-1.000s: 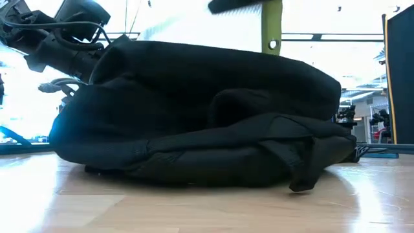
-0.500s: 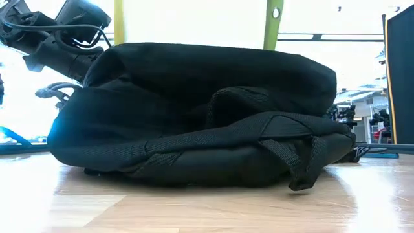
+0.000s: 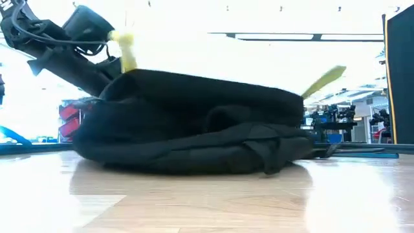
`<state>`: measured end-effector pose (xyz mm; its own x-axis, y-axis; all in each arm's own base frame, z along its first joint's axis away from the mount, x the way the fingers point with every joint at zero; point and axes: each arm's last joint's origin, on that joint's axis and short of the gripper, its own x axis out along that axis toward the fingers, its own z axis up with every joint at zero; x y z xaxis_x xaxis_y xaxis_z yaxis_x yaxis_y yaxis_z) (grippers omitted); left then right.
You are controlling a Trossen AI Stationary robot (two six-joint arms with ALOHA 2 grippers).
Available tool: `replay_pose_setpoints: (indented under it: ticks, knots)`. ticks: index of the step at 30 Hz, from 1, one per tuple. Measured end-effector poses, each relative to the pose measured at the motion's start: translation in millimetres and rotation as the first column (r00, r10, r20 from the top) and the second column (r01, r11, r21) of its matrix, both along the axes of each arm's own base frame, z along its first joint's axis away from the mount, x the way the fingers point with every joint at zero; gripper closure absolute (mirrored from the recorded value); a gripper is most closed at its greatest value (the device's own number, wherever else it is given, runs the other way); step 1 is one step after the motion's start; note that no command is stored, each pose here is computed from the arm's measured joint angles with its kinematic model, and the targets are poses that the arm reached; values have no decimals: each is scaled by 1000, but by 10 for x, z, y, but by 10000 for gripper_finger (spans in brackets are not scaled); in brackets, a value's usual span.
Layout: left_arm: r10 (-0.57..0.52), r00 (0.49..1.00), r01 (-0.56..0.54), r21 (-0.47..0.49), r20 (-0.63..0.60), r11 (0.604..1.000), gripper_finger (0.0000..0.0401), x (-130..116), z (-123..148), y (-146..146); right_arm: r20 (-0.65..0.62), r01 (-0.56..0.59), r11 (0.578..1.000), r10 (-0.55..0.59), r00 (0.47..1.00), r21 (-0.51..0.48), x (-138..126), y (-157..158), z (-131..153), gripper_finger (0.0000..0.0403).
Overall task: Unpack backpack
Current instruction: Remove the white zip bag from the black backpack
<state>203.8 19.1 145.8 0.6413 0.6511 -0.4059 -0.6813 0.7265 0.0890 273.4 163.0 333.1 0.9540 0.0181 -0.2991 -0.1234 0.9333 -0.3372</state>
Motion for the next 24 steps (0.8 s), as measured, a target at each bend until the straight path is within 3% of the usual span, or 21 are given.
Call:
replay_pose_setpoints:
  ticks: [7,11,17,24]
  knots:
    - [-8,1000,9,-16,5,1000,401,3,-1,12,-78,7,999,-3,997,48,25,25,-133,402]
    - [-32,999,32,-28,25,999,401,16,11,2,-188,-8,1000,5,982,-15,230,46,-489,381]
    - [-51,998,52,-40,26,998,401,19,9,-3,-290,-42,987,-4,957,-152,531,144,-1062,288]
    - [-62,998,63,-45,29,997,401,22,10,-7,-178,25,964,-74,981,-266,757,225,-1323,164]
